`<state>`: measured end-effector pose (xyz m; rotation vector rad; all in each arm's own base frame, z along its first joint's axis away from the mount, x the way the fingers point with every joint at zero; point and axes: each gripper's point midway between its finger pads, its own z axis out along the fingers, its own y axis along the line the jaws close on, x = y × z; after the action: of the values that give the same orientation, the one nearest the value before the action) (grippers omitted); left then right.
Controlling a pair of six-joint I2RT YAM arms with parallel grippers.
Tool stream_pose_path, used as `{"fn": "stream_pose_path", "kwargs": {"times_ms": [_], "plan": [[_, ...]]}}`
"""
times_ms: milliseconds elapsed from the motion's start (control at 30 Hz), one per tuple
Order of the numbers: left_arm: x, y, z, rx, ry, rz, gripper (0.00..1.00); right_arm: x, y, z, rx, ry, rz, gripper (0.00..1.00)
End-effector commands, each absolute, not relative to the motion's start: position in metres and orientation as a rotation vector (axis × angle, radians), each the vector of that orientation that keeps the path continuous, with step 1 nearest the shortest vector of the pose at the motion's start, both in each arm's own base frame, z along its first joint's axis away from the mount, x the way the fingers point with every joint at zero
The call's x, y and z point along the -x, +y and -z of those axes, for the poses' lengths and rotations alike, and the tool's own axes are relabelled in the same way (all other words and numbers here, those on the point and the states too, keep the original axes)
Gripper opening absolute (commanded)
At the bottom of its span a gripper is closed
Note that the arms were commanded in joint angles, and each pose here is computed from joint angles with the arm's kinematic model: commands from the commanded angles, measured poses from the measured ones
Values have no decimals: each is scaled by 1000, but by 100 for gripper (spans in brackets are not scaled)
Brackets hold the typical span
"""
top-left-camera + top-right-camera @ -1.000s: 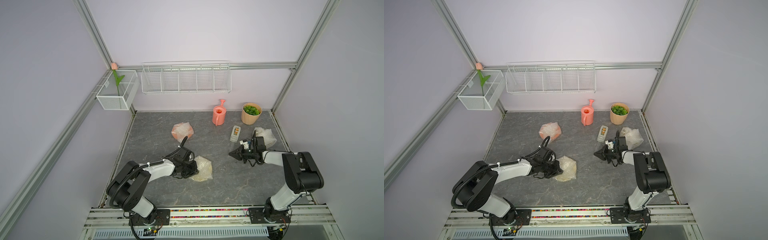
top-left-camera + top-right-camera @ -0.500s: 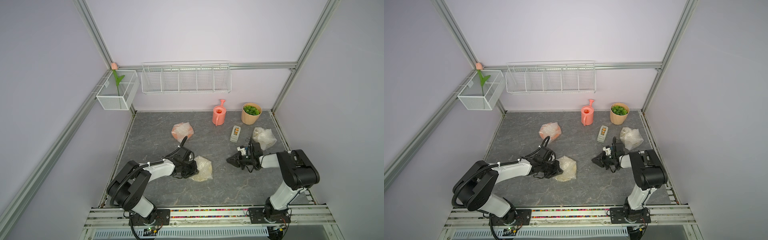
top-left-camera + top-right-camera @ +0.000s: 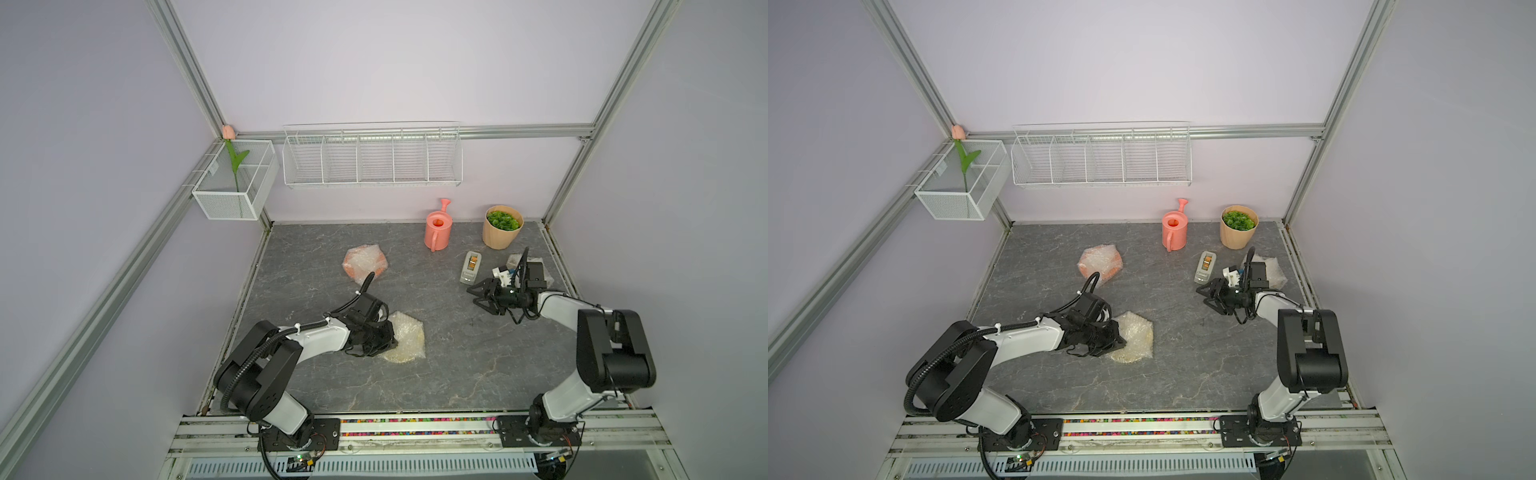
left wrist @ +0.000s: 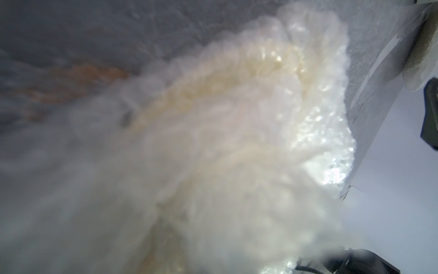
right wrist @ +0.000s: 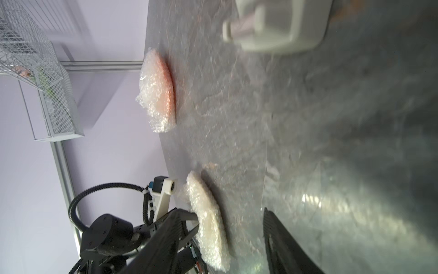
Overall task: Wrap dinner plates in bubble wrap
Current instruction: Tear off the tape using the Tape Cutter.
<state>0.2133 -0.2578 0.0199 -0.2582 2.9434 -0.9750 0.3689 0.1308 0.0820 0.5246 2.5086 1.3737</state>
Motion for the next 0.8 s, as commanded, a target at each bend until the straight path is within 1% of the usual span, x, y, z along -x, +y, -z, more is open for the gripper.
{"fn": "stream_pose_path", "kwargs": {"times_ms": [0, 67, 200, 367, 467, 667, 767], "plan": [[-175, -199, 38, 393, 3152, 541, 0, -391, 135, -68, -471, 2504, -1409, 59], [-176, -199, 37, 393, 3150, 544, 0, -406, 134, -59, -480, 2500, -1397, 61], [-176, -199, 36, 396, 3149, 544, 0, -426, 130, -48, -457, 2497, -1343, 61], [-175, -198, 36, 387, 3158, 535, 0, -447, 134, -51, -424, 2414, -1403, 47], [-175, -198, 35, 389, 3155, 535, 0, -450, 134, -55, -422, 2393, -1405, 38], [-176, -199, 34, 389, 3154, 536, 0, -444, 133, -52, -425, 2399, -1403, 25], [-177, -199, 33, 384, 3155, 535, 0, -443, 132, -49, -432, 2403, -1399, 22]]}}
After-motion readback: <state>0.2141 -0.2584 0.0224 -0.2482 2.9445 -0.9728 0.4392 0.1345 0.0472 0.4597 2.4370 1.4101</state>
